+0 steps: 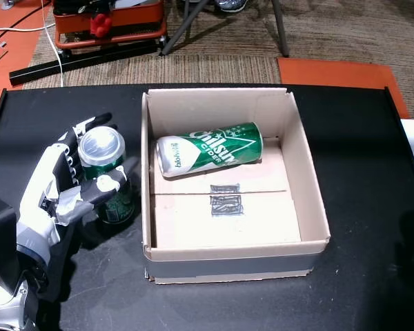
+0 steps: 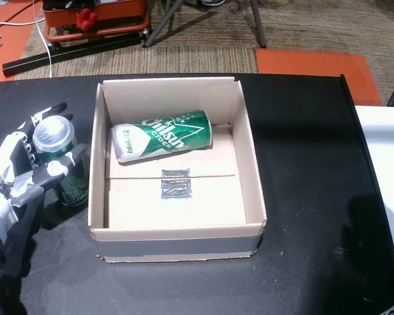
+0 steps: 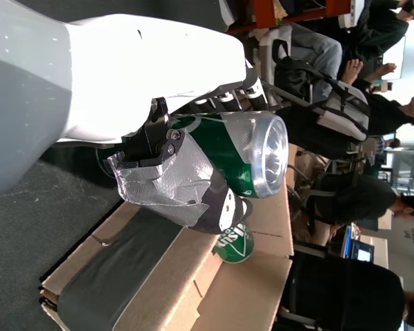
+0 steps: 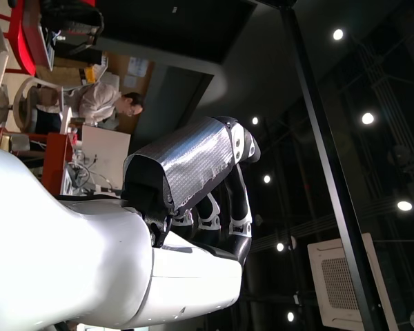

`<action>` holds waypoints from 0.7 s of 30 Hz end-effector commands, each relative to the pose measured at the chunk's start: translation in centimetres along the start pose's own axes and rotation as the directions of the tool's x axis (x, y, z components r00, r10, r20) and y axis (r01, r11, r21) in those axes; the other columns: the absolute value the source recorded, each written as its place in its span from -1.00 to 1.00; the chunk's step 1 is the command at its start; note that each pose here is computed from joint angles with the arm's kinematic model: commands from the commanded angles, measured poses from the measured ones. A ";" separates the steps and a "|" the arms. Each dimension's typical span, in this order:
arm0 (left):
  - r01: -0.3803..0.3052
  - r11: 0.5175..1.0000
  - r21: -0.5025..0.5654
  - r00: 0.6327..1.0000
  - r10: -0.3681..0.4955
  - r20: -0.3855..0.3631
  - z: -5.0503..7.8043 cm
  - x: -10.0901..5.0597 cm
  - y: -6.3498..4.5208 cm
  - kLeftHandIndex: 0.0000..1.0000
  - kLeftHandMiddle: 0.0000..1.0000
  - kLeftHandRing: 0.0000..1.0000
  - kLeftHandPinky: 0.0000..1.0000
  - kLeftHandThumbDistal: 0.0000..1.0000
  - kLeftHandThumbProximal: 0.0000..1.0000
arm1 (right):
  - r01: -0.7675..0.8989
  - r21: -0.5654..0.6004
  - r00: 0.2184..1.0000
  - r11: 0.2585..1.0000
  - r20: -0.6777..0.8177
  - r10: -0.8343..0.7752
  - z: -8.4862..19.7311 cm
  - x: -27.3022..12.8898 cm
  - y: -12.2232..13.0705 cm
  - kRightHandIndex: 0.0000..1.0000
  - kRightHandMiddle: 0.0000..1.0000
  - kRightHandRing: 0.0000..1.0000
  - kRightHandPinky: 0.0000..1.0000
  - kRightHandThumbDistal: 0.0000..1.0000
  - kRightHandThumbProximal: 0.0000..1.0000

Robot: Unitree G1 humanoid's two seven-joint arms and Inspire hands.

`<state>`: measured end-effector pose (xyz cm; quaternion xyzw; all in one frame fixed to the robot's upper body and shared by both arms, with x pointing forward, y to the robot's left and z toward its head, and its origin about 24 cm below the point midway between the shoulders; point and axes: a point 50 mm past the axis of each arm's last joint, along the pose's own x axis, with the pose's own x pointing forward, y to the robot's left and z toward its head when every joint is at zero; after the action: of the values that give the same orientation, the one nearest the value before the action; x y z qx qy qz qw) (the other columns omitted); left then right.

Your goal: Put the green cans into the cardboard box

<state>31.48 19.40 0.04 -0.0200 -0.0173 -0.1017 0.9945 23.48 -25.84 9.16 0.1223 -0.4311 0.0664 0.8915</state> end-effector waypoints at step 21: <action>-0.019 1.000 -0.019 0.999 0.018 -0.046 -0.4 -0.1 0.4 0.72 0.54 0.50 0.49 0.44 -1.00 | -0.001 -0.004 1.000 1.000 0.006 0.001 0.1 -0.1 -0.2 -0.95 -0.88 -0.73 -0.50 0.43 -1.00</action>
<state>31.47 19.55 -0.24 -0.0264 -0.0023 -0.0976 0.9949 23.44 -25.92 9.20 0.1195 -0.4338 0.0694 0.8904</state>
